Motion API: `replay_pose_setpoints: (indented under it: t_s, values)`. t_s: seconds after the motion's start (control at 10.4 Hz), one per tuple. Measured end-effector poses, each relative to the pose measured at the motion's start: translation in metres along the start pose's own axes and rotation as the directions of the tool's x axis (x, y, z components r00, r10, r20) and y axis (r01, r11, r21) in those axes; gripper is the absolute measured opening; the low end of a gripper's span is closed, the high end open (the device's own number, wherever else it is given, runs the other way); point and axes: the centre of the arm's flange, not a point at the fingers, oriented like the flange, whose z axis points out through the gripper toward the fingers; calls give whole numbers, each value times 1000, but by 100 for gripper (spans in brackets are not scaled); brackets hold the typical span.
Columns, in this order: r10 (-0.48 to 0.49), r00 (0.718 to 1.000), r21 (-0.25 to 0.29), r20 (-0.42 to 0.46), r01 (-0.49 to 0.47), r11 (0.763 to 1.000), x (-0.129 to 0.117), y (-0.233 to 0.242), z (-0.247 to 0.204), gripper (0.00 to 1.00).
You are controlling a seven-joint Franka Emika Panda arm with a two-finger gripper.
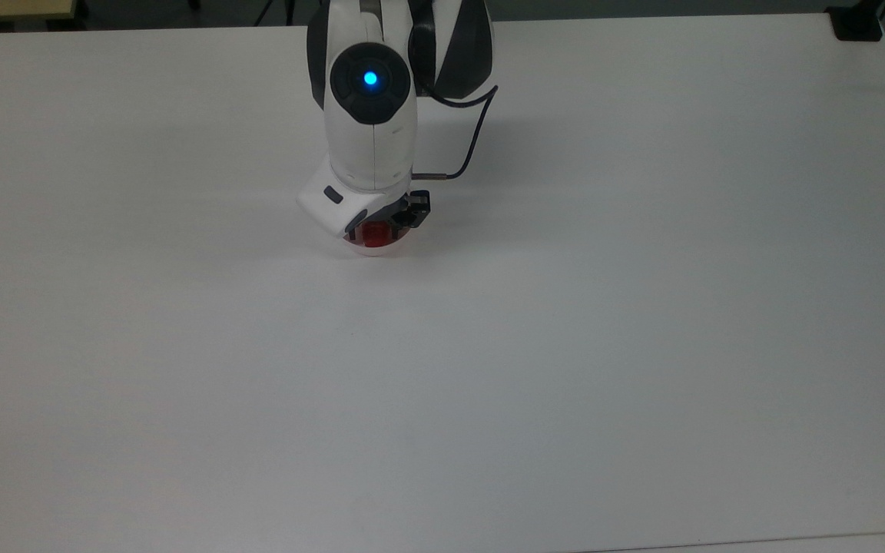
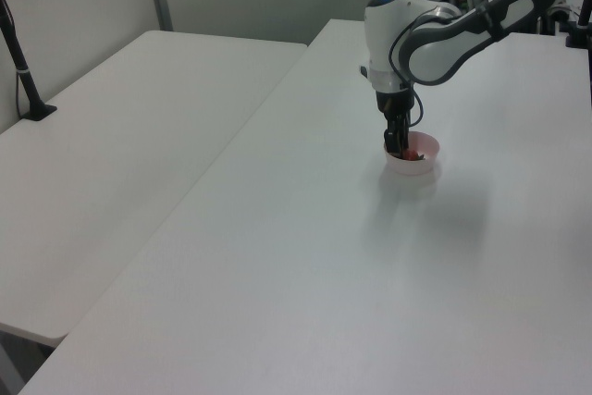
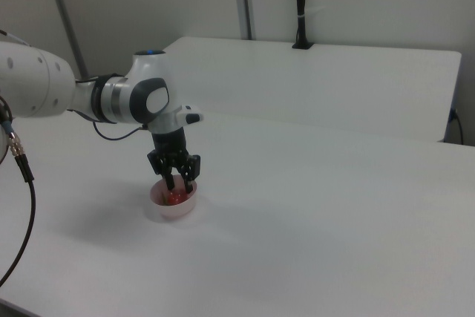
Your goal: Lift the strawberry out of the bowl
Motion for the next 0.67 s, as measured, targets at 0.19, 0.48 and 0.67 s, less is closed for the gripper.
replay_pose_setpoints:
  t_s: [0.19, 0.48, 0.67]
  values:
    - [5, 1000, -1, -28, -5, 1000, -1, 3, -18, 56]
    - [7, 1000, -1, -24, -7, 1000, -4, 4, -17, 60]
    - [62, 998, 0, 5, -62, 998, -10, 5, -3, 70]
